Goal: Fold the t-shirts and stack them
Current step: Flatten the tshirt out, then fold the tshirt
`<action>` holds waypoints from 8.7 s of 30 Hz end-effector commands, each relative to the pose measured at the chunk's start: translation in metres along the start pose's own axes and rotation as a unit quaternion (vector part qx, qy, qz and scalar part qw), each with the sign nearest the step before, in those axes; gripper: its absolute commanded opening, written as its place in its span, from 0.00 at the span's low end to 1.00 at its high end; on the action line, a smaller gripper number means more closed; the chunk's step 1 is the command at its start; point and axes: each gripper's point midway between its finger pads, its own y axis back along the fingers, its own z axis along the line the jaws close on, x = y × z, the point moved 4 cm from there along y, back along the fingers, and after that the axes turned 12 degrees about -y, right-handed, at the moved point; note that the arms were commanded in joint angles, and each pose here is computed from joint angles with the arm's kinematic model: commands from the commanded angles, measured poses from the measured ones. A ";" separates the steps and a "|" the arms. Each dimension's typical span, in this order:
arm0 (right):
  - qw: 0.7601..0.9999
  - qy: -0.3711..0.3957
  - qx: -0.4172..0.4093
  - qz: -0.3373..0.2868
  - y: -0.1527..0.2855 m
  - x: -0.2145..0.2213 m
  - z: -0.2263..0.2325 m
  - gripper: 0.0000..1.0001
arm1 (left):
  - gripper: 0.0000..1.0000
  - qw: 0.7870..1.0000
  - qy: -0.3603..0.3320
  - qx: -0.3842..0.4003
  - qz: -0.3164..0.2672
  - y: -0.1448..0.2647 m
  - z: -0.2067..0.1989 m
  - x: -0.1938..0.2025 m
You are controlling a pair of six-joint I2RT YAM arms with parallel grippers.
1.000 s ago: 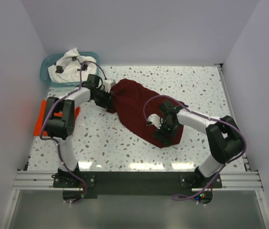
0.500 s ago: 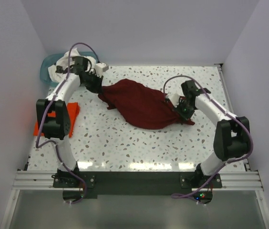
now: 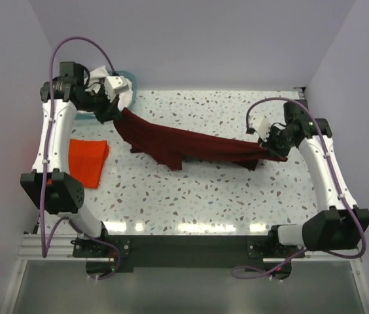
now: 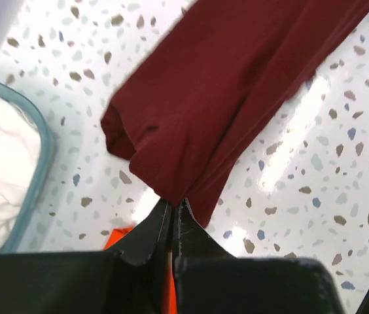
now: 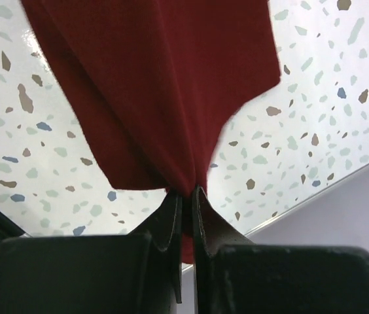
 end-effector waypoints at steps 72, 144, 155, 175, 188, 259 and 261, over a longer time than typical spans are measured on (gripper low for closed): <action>0.992 -0.045 -0.004 0.117 -0.063 -0.023 -0.078 0.00 | 0.00 0.997 -0.006 0.047 0.054 -0.100 -0.024 0.022; 0.815 -0.034 0.352 -0.459 0.239 -0.205 -0.102 0.00 | 0.00 0.854 0.035 -0.445 -0.268 0.112 0.088 -0.091; 0.745 -0.076 0.427 -0.507 0.278 -0.207 -0.129 0.00 | 0.00 0.744 -0.120 -0.521 -0.401 0.209 0.066 -0.191; 0.636 -0.066 0.516 -0.570 0.358 -0.182 -0.106 0.00 | 0.00 0.703 -0.177 -0.616 -0.308 0.243 0.028 -0.164; 0.652 -0.023 0.499 -0.571 0.370 -0.182 -0.087 0.00 | 0.00 0.660 -0.170 -0.657 -0.323 0.272 0.026 -0.175; 0.975 -0.030 0.173 -0.136 -0.213 -0.116 -0.230 0.00 | 0.00 0.960 0.049 -0.273 0.033 -0.207 0.164 0.006; 0.974 -0.024 0.176 -0.139 -0.202 -0.108 -0.240 0.00 | 0.00 0.959 0.060 -0.275 0.023 -0.190 0.163 -0.012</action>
